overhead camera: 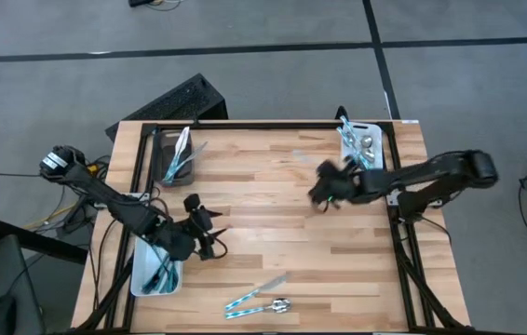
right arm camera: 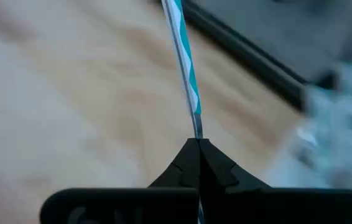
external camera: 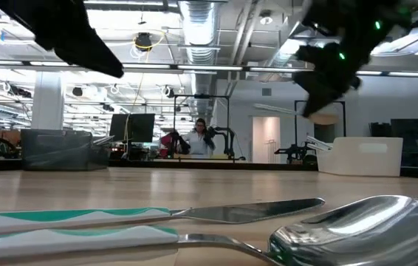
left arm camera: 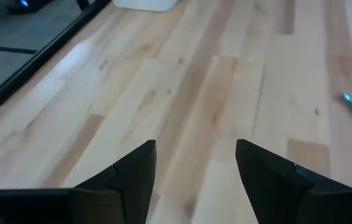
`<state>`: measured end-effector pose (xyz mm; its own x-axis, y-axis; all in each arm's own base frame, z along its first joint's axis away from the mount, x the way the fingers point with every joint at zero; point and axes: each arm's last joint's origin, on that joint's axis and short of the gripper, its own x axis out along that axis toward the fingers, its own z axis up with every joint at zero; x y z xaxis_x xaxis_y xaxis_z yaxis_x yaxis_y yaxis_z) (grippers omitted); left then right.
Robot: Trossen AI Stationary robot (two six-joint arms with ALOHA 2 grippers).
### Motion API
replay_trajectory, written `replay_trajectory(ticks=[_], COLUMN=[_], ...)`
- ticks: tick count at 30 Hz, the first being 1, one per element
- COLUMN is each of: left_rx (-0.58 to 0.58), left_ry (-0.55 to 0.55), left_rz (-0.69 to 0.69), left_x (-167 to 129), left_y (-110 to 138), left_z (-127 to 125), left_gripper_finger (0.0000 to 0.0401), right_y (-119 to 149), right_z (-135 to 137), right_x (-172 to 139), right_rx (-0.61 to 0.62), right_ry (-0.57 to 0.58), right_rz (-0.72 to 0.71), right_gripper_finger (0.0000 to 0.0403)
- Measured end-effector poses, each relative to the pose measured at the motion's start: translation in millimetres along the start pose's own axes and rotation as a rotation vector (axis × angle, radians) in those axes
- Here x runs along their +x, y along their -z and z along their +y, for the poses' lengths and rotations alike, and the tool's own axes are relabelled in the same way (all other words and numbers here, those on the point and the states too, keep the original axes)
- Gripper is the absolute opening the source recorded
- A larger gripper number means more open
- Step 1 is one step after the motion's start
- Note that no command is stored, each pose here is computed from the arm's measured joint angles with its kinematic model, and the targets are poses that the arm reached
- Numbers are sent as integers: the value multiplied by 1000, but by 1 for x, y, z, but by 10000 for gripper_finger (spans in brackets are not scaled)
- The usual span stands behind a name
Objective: Sort silverware by color (type)
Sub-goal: Put the blue white spoon into the right white bin, then put the blue white knife into the black bin
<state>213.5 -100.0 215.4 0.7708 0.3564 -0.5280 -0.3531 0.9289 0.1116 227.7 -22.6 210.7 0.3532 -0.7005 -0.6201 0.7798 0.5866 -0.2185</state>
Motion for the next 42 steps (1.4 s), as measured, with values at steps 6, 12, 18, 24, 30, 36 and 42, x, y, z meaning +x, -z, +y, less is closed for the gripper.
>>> replay_trajectory(ticks=[6, 12, 18, 24, 30, 36, 42], left_rx=[-43, -90, -115, -114, -65, -19, -37], left_ry=[-38, -39, -7, 139, 293, 427, 522], left_rz=[-32, -16, 2, 61, 34, 60, 98], left_x=[12, 17, 17, 26, 52, 70, 73], left_y=[-4, -6, -5, -1, 9, 20, 20], left_z=[10, 15, 13, 1, -31, -61, -97], left_gripper_finger=[208, 208, 208, 208, 208, 208, 208], right_y=[12, 20, 23, 21, 17, 33, 51], right_z=[-65, -99, -112, -103, -66, -19, 7], right_x=[23, 36, 43, 40, 24, -5, -28], right_rx=[127, 176, 214, 215, 167, 105, 96], right_ry=[195, 312, 304, 144, -169, -393, -450], right_rz=[5, 55, 117, 120, 62, 67, 58], right_gripper_finger=[20, 52, 94, 143, 160, 144, 136])
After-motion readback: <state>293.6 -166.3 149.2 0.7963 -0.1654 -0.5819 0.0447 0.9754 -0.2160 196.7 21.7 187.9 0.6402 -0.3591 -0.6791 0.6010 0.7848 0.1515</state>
